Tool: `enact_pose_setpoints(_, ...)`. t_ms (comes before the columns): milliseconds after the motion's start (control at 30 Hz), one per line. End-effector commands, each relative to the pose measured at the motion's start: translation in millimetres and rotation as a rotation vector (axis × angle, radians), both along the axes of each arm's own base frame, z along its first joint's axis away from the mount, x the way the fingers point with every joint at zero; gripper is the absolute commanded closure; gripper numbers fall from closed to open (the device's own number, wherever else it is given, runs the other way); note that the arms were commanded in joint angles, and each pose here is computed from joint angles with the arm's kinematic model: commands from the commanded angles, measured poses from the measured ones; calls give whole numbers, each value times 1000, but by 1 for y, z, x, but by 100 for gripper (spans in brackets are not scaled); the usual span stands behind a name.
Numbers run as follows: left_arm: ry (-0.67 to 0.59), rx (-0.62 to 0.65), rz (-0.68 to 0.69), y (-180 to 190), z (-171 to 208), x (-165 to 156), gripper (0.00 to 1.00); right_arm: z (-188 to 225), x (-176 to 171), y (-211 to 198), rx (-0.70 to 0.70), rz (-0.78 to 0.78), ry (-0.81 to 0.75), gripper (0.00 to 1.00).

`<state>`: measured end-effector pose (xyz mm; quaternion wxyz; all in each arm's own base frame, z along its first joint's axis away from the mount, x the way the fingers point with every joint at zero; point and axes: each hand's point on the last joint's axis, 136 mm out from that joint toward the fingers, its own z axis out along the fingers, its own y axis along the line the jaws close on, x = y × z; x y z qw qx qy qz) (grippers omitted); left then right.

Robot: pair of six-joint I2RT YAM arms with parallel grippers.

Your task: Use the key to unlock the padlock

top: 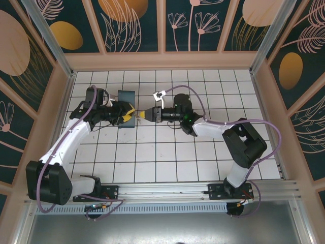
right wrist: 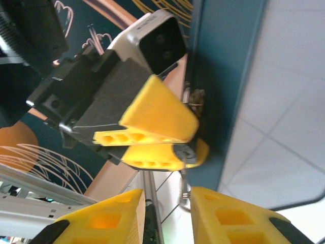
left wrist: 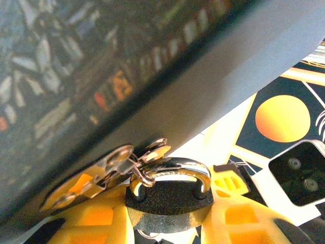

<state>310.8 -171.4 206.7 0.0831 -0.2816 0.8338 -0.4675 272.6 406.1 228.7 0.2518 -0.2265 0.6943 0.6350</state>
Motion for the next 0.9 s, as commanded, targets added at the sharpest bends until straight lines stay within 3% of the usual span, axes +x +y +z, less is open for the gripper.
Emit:
enact_pose_setpoints(0,-63,-34,-4,-2,20,3,90,20,-5,3,58,5,-45,71)
enact_pose_setpoints(867,-70,-38,3,-1,25,4,91,-11,0,21,-23,-16,0,71)
